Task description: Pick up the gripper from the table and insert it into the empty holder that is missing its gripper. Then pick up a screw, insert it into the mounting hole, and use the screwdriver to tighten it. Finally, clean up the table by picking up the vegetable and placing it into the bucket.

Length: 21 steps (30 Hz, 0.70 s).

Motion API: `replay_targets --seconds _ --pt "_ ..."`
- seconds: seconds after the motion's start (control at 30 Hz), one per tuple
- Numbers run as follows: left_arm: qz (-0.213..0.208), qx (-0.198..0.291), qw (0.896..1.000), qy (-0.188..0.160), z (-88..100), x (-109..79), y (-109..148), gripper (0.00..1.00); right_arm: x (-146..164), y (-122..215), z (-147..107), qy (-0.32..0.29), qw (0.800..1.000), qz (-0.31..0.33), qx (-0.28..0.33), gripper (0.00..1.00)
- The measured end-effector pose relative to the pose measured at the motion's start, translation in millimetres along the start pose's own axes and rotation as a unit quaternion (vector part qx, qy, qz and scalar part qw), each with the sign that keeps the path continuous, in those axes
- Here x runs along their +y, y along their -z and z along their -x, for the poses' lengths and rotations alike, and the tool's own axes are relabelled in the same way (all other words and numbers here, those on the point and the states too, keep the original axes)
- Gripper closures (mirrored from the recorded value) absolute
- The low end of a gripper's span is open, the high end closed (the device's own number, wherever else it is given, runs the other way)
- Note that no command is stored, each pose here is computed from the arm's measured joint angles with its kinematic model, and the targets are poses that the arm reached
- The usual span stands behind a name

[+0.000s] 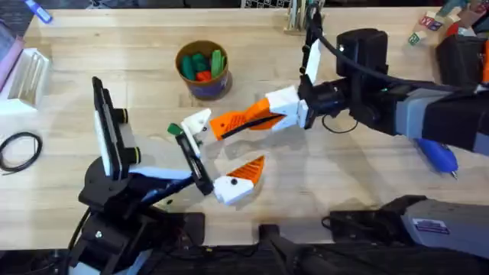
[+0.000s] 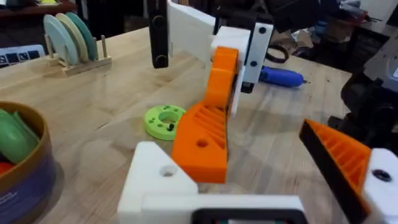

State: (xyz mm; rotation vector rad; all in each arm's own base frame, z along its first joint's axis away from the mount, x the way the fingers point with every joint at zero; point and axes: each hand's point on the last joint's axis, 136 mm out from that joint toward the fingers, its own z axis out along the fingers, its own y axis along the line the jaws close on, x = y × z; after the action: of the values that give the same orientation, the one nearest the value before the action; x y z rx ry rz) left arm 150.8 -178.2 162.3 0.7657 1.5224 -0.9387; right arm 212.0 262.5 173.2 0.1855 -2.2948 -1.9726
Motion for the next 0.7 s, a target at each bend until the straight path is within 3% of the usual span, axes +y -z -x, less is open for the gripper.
replay_targets --seconds 0.53,0.7 --pt "0.004 0.000 1.000 -0.001 0.1 1.5 0 0.008 0 -15 9 -0.007 1.000 -0.005 -0.011 0.992" --pt "0.029 -0.003 1.000 0.005 1.0 10.4 1 0.008 -3 -25 14 0.002 1.000 -0.003 -0.012 0.992"
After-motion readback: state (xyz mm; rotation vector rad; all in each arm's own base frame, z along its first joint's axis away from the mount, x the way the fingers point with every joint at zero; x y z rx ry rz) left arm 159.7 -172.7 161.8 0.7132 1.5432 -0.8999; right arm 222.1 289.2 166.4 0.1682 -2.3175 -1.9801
